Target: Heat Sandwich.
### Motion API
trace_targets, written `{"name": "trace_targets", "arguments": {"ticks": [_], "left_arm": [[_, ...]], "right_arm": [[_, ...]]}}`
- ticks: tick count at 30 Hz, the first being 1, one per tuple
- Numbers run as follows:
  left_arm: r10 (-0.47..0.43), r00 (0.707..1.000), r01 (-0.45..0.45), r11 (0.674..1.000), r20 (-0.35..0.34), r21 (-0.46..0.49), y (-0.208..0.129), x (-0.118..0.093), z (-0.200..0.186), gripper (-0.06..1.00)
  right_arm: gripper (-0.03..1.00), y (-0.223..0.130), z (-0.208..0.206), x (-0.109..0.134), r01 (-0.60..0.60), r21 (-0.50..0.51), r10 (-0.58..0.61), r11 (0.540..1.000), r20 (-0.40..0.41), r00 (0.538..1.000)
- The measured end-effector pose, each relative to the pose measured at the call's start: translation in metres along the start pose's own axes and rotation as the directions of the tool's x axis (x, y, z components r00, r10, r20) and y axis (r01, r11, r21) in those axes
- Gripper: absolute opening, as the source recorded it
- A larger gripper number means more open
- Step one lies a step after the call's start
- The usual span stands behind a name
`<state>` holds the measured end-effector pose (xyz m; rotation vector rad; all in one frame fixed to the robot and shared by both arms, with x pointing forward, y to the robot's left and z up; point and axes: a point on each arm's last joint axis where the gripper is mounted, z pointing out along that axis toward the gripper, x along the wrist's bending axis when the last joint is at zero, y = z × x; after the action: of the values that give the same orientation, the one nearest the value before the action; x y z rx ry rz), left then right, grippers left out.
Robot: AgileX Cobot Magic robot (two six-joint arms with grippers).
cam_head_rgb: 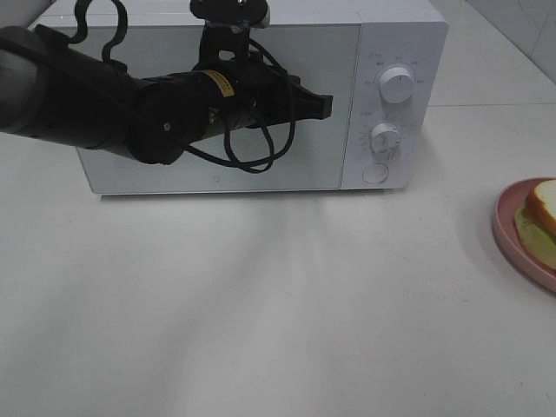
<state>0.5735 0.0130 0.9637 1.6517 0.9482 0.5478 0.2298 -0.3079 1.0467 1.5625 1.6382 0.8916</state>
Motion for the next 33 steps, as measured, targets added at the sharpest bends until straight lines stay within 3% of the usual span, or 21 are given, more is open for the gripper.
{"name": "trace_targets", "arguments": {"ticks": [9,16,17,18,19,20,21,22,23,25,27,32,33], "left_arm": [[0.017,0.999,-0.019,0.999,0.038,0.044,-0.010,-0.016,-0.030,0.00],[0.028,0.997,-0.037,0.990,0.072,0.139,-0.024,-0.024,-0.073,0.01],[0.028,0.997,-0.040,0.987,0.075,0.157,-0.025,-0.025,-0.078,0.09],[0.028,0.997,-0.040,0.987,0.075,0.157,-0.025,-0.025,-0.078,0.09],[0.028,0.996,-0.042,0.985,0.079,0.169,-0.024,-0.025,-0.083,0.18],[0.028,0.996,-0.043,0.981,0.081,0.189,-0.025,-0.025,-0.088,0.31],[0.027,0.996,-0.046,0.972,0.084,0.230,-0.026,-0.024,-0.096,0.59],[0.026,0.996,-0.047,0.967,0.085,0.250,-0.026,-0.024,-0.100,0.74],[0.026,0.996,-0.047,0.967,0.085,0.250,-0.026,-0.024,-0.100,0.74],[0.020,0.996,-0.047,0.950,0.093,0.308,-0.021,-0.025,-0.112,0.93],[0.019,0.995,-0.051,0.940,0.096,0.337,-0.020,-0.025,-0.117,0.96],[0.005,0.995,-0.057,0.860,0.103,0.507,-0.019,-0.025,-0.142,0.99],[0.005,0.995,-0.057,0.860,0.103,0.507,-0.019,-0.025,-0.142,0.99]], "right_arm": [[0.76,0.000,0.000,0.000,0.000,0.000,0.000,1.000,0.000,1.000],[0.76,0.000,0.000,0.000,0.000,0.000,0.000,1.000,0.000,1.000],[0.76,0.000,0.000,0.000,0.000,0.000,0.000,1.000,0.000,1.000],[0.76,0.000,0.000,0.000,0.000,0.000,0.000,1.000,0.000,1.000],[0.76,0.000,0.000,0.000,0.000,0.000,0.000,1.000,0.000,1.000],[0.76,0.000,0.000,0.000,0.000,0.000,0.000,1.000,0.000,1.000],[0.76,0.000,0.000,0.000,0.000,0.000,0.000,1.000,0.000,1.000],[0.76,0.000,0.000,0.000,0.000,0.000,0.000,1.000,0.000,1.000],[0.76,0.000,0.000,0.000,0.000,0.000,0.000,1.000,0.000,1.000],[0.76,0.000,0.000,0.000,0.000,0.000,0.000,1.000,0.000,1.000],[0.76,0.000,0.000,0.000,0.000,0.000,0.000,1.000,0.000,1.000],[0.76,0.000,0.000,0.000,0.000,0.000,0.000,1.000,0.000,1.000],[0.76,0.000,0.000,0.000,0.000,0.000,0.000,1.000,0.000,1.000]]}}
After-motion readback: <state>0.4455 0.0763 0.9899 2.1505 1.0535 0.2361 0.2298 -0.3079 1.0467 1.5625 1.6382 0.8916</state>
